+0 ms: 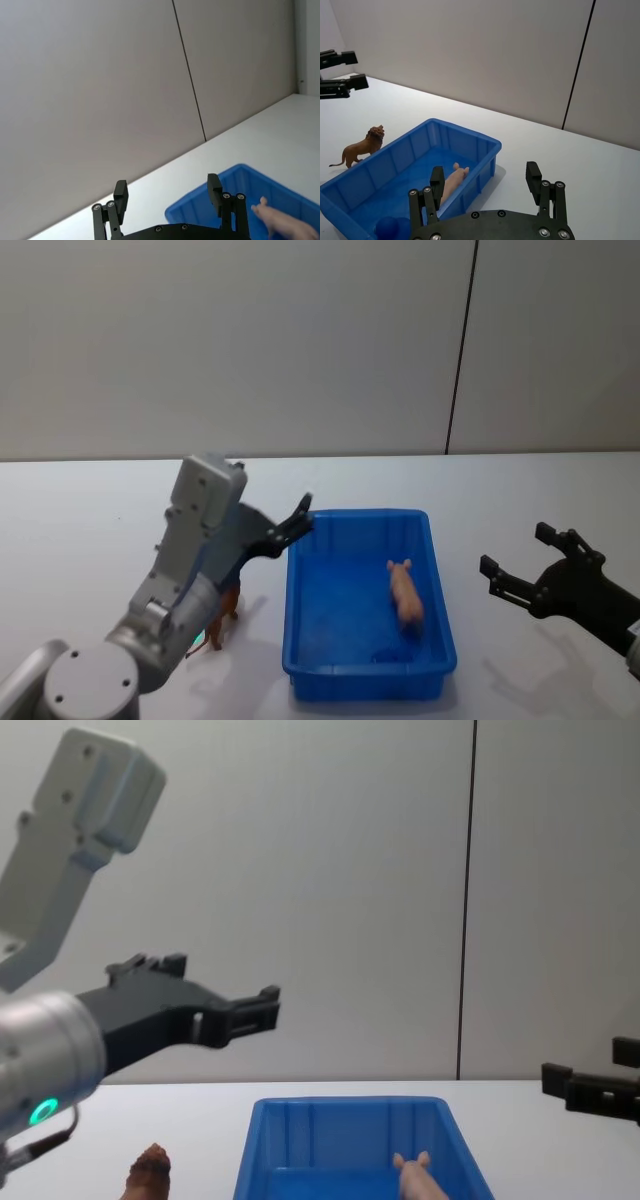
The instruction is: Pick up the two dolls from the table and place them into the box.
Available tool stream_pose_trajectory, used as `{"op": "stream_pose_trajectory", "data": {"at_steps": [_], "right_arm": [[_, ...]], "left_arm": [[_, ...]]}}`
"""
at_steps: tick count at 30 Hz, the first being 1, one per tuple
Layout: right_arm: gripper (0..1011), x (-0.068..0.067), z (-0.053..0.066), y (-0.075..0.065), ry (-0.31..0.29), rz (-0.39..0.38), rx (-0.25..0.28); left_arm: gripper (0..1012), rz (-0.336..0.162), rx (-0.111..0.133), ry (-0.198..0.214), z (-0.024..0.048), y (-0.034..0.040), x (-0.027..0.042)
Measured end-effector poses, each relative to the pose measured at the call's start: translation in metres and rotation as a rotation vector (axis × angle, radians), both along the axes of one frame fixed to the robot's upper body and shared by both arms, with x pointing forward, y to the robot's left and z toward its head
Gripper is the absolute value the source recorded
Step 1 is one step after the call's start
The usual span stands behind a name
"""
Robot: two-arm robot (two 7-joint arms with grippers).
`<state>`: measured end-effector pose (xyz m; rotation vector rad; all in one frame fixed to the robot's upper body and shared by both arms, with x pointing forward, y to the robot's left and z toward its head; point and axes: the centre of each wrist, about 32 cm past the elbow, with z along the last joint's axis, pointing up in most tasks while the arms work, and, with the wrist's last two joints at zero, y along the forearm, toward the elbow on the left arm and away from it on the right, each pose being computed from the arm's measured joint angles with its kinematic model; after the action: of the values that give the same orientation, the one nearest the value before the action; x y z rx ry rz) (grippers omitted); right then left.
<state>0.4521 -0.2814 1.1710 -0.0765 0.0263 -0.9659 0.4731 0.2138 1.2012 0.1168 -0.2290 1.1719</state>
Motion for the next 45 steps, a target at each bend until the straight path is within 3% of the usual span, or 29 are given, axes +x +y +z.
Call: {"op": "stream_pose_trajectory", "data": {"at_steps": [11, 19, 30, 45], "right_arm": [[1001, -0.001, 0.000, -0.002, -0.001, -0.003, 0.000], [1001, -0.002, 0.000, -0.002, -0.001, -0.005, 0.000], [1001, -0.002, 0.000, -0.003, -0.002, -0.006, 0.000], [1001, -0.002, 0.000, -0.003, -0.001, -0.006, -0.001]], "left_arm": [[1001, 0.073, -0.001, 0.092, -0.0127, 0.0200, -0.0255], [1001, 0.094, -0.011, 0.149, -0.0260, 0.0316, -0.0366], [1001, 0.079, -0.016, 0.202, -0.0420, 0.0444, -0.0390], [1001, 0.034, -0.029, 0.277, -0.0671, 0.0624, -0.0311]]}}
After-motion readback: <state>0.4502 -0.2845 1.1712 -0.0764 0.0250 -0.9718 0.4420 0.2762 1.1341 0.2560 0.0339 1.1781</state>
